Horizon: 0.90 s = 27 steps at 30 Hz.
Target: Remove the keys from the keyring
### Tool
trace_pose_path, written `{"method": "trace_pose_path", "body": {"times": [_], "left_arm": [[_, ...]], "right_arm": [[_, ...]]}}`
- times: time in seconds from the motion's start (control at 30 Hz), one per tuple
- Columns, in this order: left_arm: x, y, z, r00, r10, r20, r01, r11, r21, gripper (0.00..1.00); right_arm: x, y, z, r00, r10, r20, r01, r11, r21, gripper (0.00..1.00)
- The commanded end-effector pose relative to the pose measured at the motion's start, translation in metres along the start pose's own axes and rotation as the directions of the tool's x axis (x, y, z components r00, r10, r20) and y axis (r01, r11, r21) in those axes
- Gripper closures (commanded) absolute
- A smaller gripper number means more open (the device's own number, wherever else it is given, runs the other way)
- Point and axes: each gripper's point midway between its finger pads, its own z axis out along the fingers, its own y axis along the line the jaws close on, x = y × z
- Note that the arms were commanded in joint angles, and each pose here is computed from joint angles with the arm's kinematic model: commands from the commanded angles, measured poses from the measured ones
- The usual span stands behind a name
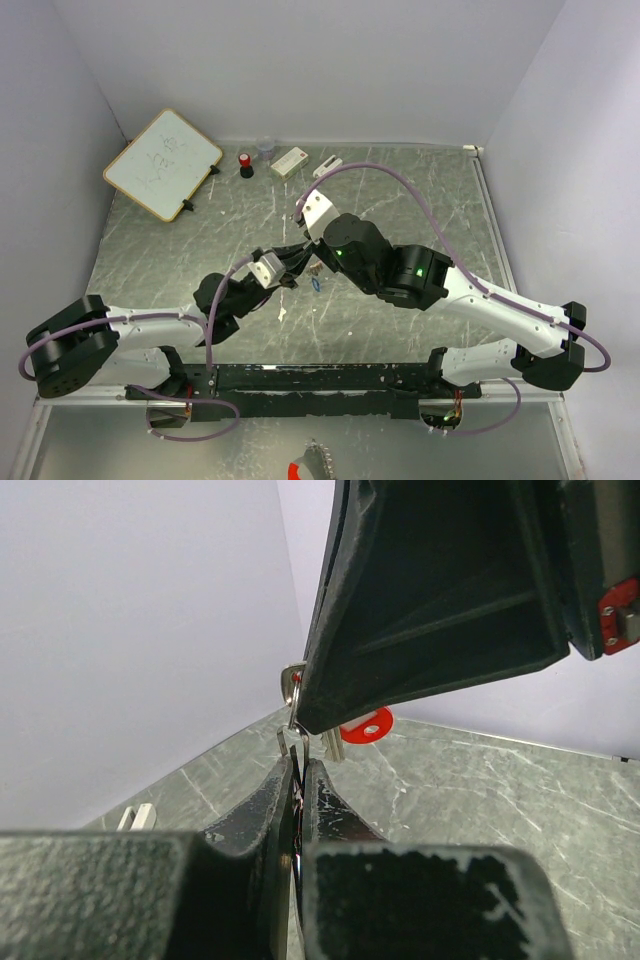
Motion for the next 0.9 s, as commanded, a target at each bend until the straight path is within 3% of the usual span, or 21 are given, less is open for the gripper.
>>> {"method": "trace_pose_path", "body": {"times": [0.0,0.37,0.87], "left_arm": [[-0.004,0.000,-0.003,1.000,0.016,0.010,-0.016,1.000,0.011,0.93],[0.006,0.000,-0.011,0.993,0.106,-0.050,-0.104,0.994,0.038,0.93],[0.006,-0.037,-0.024,0.967,0.248,-0.055,-0.219,0.924,0.313,0.93]], "right_arm": [[-0.008,-0.011,-0.004,0.999,0.019,0.028,-0.020,0.999,0.048,1.00],[-0.018,-0.031,-0.015,0.999,0.025,0.041,-0.030,0.993,0.116,1.00],[-0.032,-0.035,-0.017,0.999,-0.011,0.036,0.007,0.993,0.118,1.00]]}}
